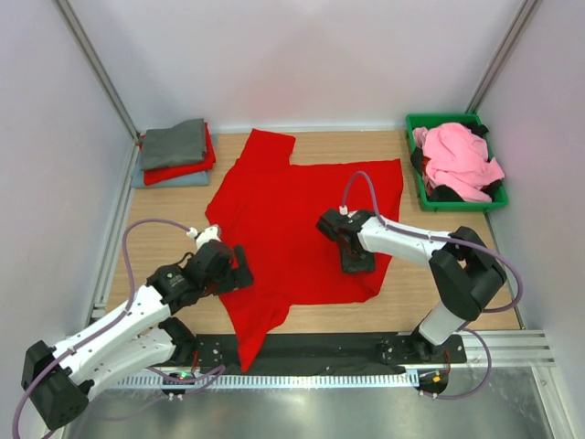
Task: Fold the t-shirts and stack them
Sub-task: Flatten the tshirt out
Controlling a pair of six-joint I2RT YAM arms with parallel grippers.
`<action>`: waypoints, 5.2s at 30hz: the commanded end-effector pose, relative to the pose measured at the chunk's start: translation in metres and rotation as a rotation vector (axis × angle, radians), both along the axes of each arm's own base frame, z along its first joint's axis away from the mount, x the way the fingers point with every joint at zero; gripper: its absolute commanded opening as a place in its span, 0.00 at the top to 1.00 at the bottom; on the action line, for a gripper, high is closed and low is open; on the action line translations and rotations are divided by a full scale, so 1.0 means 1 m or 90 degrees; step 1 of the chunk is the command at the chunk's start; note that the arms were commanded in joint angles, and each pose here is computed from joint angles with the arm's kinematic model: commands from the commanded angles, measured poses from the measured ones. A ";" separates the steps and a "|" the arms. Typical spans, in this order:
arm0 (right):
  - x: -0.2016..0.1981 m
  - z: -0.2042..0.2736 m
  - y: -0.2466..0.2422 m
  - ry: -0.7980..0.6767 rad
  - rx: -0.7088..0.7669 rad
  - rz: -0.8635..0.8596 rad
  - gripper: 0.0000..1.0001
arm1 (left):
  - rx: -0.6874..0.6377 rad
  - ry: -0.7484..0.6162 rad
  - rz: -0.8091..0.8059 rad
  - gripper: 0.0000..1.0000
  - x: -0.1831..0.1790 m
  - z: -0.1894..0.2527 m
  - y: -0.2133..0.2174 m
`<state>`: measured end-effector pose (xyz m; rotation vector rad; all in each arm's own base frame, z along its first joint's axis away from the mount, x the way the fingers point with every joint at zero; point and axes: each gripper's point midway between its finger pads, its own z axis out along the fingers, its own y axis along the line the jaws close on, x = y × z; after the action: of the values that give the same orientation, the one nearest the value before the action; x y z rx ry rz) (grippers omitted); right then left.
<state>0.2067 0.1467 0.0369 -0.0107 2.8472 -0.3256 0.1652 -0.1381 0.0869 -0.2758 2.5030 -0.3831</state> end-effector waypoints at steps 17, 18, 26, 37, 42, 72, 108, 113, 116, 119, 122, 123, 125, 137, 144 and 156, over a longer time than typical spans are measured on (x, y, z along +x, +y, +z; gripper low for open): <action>-0.049 0.053 -0.082 -0.132 -0.038 -0.201 0.92 | -0.013 -0.020 -0.017 0.00 0.007 -0.013 -0.009; -0.056 0.058 -0.087 -0.142 -0.028 -0.214 0.74 | -0.010 -0.018 -0.024 0.00 0.007 -0.013 -0.009; -0.051 0.093 -0.089 -0.239 0.072 -0.263 0.17 | -0.021 0.002 -0.059 0.00 0.004 -0.009 -0.020; -0.003 0.063 0.014 -0.135 0.124 -0.097 0.48 | -0.048 -0.005 -0.051 0.00 0.007 -0.018 -0.028; -0.002 0.026 0.020 -0.097 0.102 -0.092 0.60 | -0.057 -0.010 -0.055 0.00 0.005 -0.017 -0.027; -0.041 -0.026 -0.019 -0.052 0.051 -0.119 0.79 | -0.042 0.000 -0.031 0.00 0.001 -0.036 -0.017; -0.042 0.019 -0.059 -0.192 0.068 -0.207 0.99 | 0.007 0.011 0.018 0.00 0.004 -0.046 -0.002; -0.045 0.046 -0.082 -0.271 0.106 -0.309 0.99 | 0.001 0.005 0.021 0.00 0.006 -0.038 -0.004; -0.051 0.063 -0.102 -0.310 0.103 -0.359 0.99 | -0.006 0.008 0.018 0.00 0.006 -0.036 -0.007; -0.060 0.075 -0.118 -0.339 0.112 -0.420 0.99 | -0.013 0.014 0.010 0.00 0.006 -0.034 -0.011; -0.066 0.084 -0.126 -0.367 0.154 -0.456 0.99 | -0.015 0.021 -0.005 0.00 0.006 -0.033 -0.016; -0.068 0.085 -0.127 -0.371 0.164 -0.459 0.99 | -0.009 0.024 -0.011 0.00 0.006 -0.034 -0.016; -0.068 0.091 -0.126 -0.386 0.199 -0.464 0.96 | -0.011 0.028 -0.021 0.00 0.006 -0.032 -0.019; -0.080 0.147 -0.154 -0.493 0.316 -0.543 0.38 | -0.024 0.022 -0.039 0.00 0.004 -0.017 -0.022; -0.057 0.157 -0.117 -0.471 0.345 -0.427 0.36 | -0.031 0.018 -0.042 0.00 0.005 -0.008 -0.025; -0.007 0.068 -0.042 -0.313 0.235 -0.322 0.89 | -0.037 0.039 -0.034 0.00 -0.001 -0.025 -0.024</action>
<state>0.1815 0.0950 0.1005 0.7476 2.4055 0.0111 0.1650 -0.1588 0.0623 -0.2483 2.5787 -0.4394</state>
